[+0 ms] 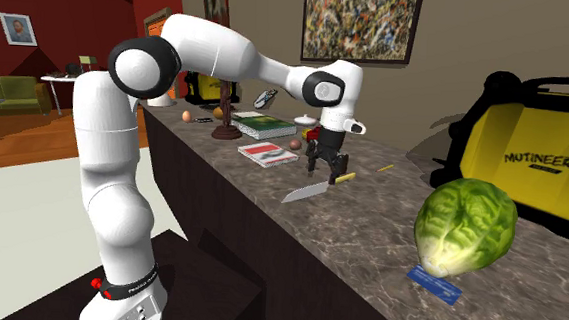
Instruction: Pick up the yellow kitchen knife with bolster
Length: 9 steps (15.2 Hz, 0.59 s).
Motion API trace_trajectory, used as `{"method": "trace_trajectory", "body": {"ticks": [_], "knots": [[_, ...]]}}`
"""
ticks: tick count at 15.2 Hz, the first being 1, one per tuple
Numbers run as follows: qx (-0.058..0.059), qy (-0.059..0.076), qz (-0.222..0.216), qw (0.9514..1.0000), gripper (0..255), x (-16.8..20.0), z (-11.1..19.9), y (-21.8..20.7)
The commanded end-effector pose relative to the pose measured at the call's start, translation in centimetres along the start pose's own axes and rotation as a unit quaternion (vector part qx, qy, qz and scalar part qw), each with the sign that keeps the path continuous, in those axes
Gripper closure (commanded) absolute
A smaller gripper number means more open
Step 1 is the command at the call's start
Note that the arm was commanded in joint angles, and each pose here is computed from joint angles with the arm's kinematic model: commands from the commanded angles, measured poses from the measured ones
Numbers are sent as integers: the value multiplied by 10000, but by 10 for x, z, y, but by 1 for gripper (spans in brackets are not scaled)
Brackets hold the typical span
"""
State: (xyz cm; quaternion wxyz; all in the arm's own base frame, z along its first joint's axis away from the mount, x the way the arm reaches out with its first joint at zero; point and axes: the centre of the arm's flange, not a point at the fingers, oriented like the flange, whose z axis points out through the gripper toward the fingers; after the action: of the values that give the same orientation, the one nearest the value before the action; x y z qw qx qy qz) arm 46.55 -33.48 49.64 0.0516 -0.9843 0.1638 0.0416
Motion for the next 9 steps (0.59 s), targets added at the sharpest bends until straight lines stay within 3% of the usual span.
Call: {"method": "trace_trajectory", "body": {"ticks": [1,8,9], "knots": [[16,-9,9,10000,0,4,7,6],[16,-9,9,10000,0,7,36,8],[16,-9,9,10000,255,7,36,8]]}}
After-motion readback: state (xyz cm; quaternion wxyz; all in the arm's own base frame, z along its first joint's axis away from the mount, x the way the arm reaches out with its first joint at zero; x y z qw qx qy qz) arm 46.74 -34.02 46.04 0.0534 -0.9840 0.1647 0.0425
